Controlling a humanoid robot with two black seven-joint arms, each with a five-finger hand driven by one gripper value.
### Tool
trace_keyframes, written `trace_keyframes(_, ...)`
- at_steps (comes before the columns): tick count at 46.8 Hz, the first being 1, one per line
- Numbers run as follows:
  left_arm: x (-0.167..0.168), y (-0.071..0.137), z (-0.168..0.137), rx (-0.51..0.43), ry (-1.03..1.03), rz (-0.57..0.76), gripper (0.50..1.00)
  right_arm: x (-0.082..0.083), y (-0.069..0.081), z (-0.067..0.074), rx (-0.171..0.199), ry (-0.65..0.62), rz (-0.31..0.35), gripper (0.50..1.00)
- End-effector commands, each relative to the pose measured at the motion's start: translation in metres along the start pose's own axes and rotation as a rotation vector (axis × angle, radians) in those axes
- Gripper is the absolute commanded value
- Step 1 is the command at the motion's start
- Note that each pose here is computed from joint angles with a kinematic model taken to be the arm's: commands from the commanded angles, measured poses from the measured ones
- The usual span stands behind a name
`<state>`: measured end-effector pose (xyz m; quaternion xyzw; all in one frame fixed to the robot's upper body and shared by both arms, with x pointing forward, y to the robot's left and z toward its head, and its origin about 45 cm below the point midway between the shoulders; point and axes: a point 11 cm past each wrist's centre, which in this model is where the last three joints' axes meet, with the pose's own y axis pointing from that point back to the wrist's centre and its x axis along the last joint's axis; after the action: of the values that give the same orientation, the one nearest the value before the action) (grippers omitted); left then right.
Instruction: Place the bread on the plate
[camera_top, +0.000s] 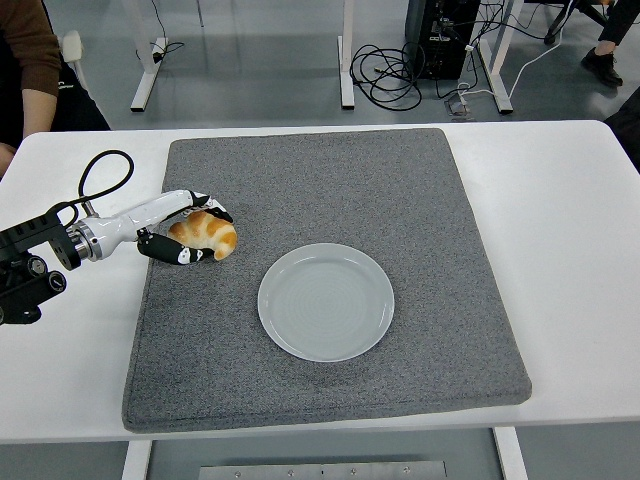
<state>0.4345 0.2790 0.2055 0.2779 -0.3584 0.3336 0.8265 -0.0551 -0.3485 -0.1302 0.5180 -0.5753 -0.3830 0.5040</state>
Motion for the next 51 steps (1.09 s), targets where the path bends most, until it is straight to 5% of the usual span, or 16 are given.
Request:
trace_keyframes(1,0.008,0.002,-0.001,0.004,-0.013,0.009,0.5,0.0,0.0,0.0,0.0,0.0,0.0,1.0)
trace_keyframes(22,0.088,0.013,0.014,0.001,-0.135,0.104,0.5,0.0,0.0,0.0,0.0,0.0,0.0,1.0)
trace_keyframes(51,0.149,-0.052,0.144,-0.235,-0.311,0.076,0.5,0.0,0.0,0.0,0.0,0.0,0.0,1.0)
